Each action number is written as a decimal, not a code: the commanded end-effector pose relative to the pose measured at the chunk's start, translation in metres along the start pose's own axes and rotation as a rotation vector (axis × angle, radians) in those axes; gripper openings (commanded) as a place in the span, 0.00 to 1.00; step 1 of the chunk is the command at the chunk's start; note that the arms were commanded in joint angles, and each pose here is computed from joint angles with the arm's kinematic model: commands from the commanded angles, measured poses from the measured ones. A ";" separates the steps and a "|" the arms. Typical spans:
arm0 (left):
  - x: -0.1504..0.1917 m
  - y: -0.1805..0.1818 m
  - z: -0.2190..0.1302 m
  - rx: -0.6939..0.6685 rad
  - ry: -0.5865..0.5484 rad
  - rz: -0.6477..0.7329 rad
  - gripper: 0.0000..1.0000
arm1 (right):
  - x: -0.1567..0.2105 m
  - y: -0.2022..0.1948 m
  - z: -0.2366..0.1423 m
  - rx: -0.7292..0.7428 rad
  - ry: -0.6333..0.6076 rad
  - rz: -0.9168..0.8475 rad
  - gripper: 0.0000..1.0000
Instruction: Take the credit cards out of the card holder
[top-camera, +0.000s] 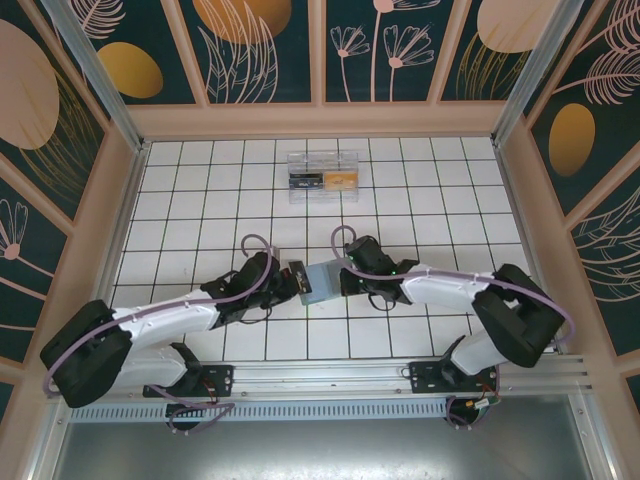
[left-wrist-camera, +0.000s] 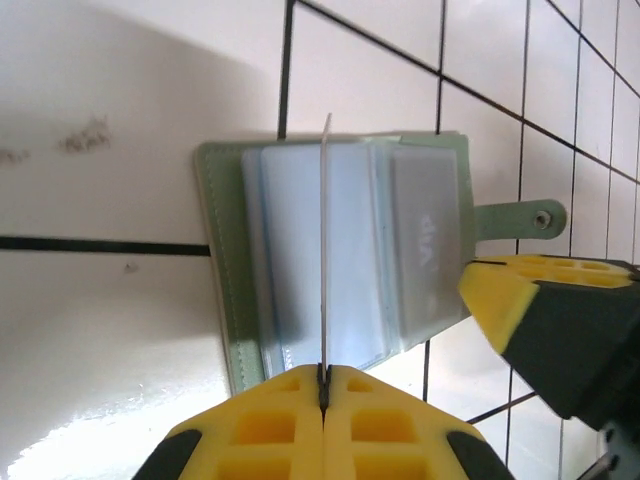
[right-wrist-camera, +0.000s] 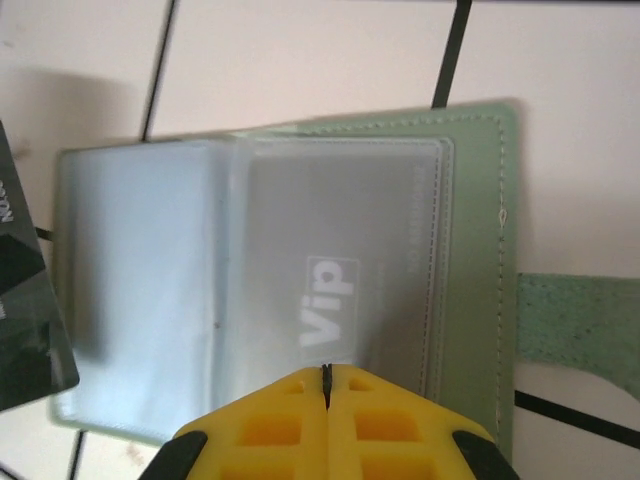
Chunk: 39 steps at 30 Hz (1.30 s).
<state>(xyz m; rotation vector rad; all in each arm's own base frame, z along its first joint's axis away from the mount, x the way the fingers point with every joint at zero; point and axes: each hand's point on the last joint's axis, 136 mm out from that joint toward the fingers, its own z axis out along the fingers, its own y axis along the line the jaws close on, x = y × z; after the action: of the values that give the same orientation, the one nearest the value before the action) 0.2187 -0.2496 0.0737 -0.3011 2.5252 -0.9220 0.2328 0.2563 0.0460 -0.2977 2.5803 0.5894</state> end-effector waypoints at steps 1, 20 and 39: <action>-0.024 -0.005 -0.018 -0.080 -0.076 0.136 0.00 | -0.027 0.009 -0.029 -0.020 -0.135 -0.009 0.08; -0.124 -0.048 -0.027 -0.504 -0.234 1.022 0.00 | -0.052 -0.023 -0.139 -0.061 -0.610 0.081 0.91; -0.193 -0.061 0.048 -0.713 -0.063 1.846 0.00 | -0.041 -0.047 -0.153 -0.055 -0.702 0.171 0.99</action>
<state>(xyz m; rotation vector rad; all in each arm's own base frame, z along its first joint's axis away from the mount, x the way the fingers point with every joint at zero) 0.3957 -0.2564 0.1423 1.3682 1.8429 0.5674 0.2209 0.1533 0.1760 0.0803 1.9203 0.6902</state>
